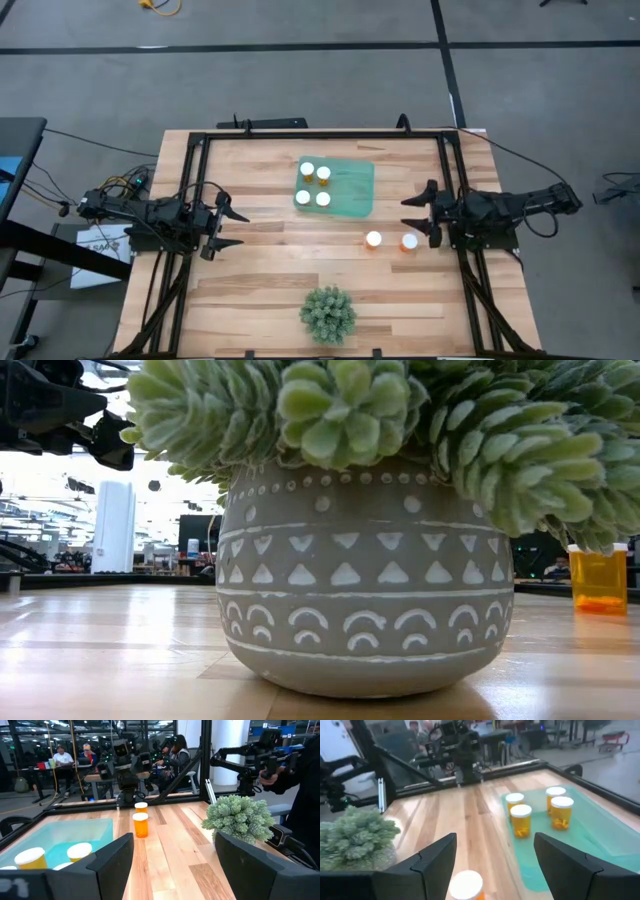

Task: Pick and place pill bottles into a basket
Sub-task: Put the orange pill bottle into the green bin

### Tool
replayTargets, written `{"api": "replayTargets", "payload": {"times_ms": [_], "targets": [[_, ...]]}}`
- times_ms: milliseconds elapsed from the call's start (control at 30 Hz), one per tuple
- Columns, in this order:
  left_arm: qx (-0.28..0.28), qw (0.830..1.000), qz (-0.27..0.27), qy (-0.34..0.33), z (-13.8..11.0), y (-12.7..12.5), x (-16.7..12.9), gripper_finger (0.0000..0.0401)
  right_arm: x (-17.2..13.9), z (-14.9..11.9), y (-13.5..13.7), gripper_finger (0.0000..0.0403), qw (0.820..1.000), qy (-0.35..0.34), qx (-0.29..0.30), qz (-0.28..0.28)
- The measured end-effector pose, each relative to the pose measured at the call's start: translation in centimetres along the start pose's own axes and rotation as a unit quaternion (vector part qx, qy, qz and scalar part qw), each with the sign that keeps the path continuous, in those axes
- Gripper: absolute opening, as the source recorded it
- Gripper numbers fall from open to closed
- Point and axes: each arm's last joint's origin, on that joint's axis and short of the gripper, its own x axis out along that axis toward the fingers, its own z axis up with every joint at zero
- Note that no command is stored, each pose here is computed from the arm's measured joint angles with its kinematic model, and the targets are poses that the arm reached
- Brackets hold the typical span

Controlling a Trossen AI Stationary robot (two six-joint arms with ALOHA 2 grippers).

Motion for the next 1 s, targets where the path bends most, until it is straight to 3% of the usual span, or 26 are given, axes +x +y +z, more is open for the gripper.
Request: {"api": "replayTargets", "payload": {"times_ms": [200, 333, 533, 667, 1000], "targets": [[0.003, 1.0, 0.0, 0.0, 0.0, 0.0, 0.0, 0.027, -0.4, 2.7, 0.8, 0.0259, 0.995, 0.095, 0.016, -0.036], [-0.002, 1.0, 0.0, 0.0, 0.0, 0.0, 0.0, 0.027, -0.2, 3.8, 1.9, 0.0257, 0.982, 0.185, 0.019, -0.043], [-0.001, 1.0, 0.0, 0.0, 0.0, 0.0, 0.0, 0.027, 0.3, 5.0, 3.9, 0.025, 0.939, 0.337, -0.02, -0.062], [0.002, 1.0, 0.0, 0.0, 0.0, 0.0, 0.0, 0.027, 0.7, 5.4, 5.4, 0.025, 0.917, 0.39, -0.062, -0.057], [0.0, 1.0, 0.0, 0.0, 0.0, 0.0, 0.0, 0.027, 2.3, 3.9, 7.1, 0.025, 0.867, 0.488, -0.08, -0.06]]}}
